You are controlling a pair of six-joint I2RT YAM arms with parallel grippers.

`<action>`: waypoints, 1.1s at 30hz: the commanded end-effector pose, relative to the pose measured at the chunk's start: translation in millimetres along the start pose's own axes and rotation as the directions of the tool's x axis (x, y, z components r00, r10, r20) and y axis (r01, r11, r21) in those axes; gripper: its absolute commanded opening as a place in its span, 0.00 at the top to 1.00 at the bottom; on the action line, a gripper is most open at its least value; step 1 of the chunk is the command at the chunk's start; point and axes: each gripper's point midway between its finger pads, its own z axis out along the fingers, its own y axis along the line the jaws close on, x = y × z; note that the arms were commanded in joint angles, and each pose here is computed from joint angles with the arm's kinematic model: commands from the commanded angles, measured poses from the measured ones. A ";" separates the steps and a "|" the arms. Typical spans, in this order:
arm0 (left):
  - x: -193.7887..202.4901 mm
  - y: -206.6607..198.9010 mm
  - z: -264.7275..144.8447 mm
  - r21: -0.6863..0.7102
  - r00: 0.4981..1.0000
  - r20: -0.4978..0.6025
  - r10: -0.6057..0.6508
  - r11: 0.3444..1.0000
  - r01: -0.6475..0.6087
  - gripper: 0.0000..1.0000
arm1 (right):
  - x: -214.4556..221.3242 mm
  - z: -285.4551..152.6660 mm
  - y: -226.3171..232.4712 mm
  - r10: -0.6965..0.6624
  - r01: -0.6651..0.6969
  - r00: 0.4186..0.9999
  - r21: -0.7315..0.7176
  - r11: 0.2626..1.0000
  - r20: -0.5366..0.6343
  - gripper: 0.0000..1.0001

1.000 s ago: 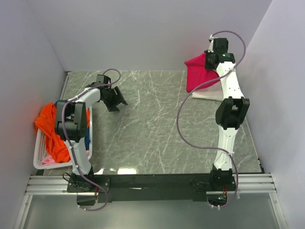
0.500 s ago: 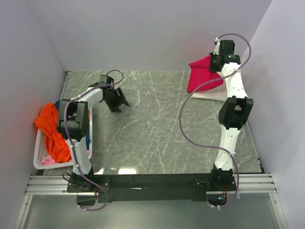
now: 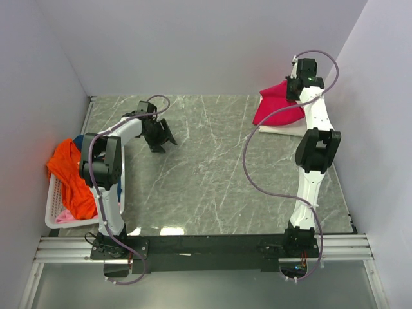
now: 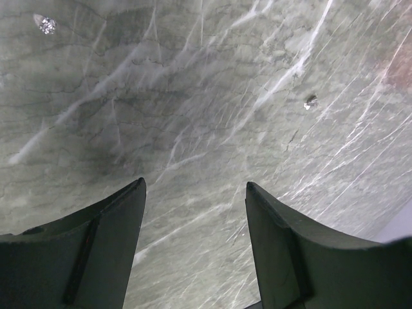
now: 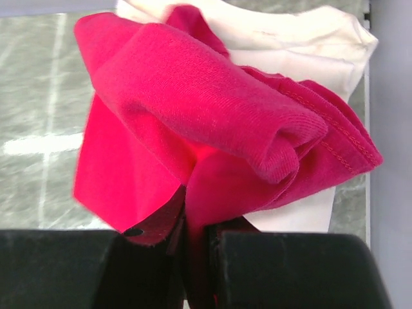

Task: Fold and stack the t-shirts
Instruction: Neatly place the folded tshirt to the corner, then reset both grippers

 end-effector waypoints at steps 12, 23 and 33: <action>-8.3 -19.8 -25.4 0.003 0.999 0.044 0.026 1.000 -0.026 0.31 | 3.8 36.0 -74.0 0.003 -0.013 1.000 0.344 0.939 0.029 0.14; -25.6 -44.1 -55.0 0.054 0.983 0.169 0.075 0.995 -0.085 0.30 | -10.0 -23.6 -62.1 0.049 -0.098 0.988 0.349 0.932 0.147 0.10; -30.9 -69.0 -108.5 0.085 0.930 0.332 0.157 0.977 -0.195 0.30 | 6.5 -109.3 26.9 0.200 -0.216 0.949 0.040 0.976 0.243 0.08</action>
